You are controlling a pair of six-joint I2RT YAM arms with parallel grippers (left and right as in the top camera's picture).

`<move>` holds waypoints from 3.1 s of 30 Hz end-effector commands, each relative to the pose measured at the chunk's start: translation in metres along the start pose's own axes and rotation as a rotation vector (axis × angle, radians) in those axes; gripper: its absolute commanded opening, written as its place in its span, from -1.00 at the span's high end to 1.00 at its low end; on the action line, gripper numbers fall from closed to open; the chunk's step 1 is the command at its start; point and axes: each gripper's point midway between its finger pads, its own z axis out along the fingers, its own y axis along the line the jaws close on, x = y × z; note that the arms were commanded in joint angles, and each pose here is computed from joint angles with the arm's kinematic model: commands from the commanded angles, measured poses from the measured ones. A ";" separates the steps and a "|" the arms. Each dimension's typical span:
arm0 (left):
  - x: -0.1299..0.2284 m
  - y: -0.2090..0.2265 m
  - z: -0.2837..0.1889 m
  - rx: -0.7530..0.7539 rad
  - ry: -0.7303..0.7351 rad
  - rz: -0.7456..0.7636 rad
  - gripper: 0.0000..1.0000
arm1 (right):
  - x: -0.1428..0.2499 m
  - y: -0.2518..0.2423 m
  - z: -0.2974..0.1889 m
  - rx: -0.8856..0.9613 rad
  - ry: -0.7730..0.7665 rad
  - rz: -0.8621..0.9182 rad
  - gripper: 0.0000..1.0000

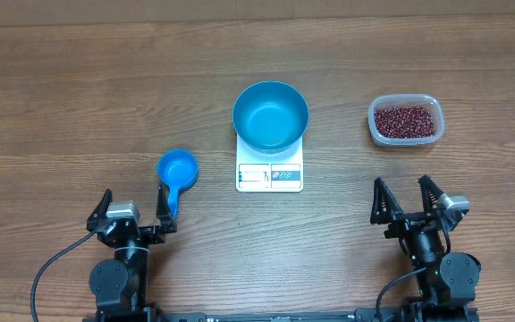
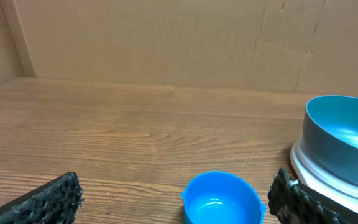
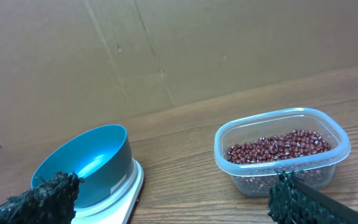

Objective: Scoop item into bowl and weigh 150g on scale

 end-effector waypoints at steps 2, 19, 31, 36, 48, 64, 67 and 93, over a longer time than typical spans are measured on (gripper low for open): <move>0.000 0.004 0.000 -0.017 -0.006 0.001 -0.99 | 0.002 -0.002 0.000 0.007 -0.005 -0.012 -1.00; 0.000 0.004 0.000 -0.017 -0.006 0.001 -0.99 | 0.002 -0.002 0.000 0.007 -0.005 -0.012 -1.00; 0.000 0.004 0.000 -0.017 -0.006 0.001 -0.99 | 0.002 -0.002 0.000 0.007 -0.005 -0.012 -1.00; 0.000 0.004 0.000 -0.017 -0.006 0.001 -0.99 | 0.002 -0.002 0.000 0.007 -0.005 -0.012 -1.00; 0.000 0.004 0.000 -0.017 -0.006 0.001 -0.99 | 0.002 -0.002 0.000 0.007 -0.005 -0.012 -1.00; -0.001 0.004 0.000 -0.020 -0.006 0.001 -0.99 | 0.002 -0.002 0.000 0.007 -0.005 -0.012 -1.00; -0.001 0.004 0.000 -0.016 -0.007 0.001 -0.99 | 0.002 -0.002 0.000 0.007 -0.005 -0.012 -1.00; -0.006 -0.003 -0.001 0.019 -0.028 0.003 -0.99 | 0.002 -0.002 0.000 0.007 -0.005 -0.012 -1.00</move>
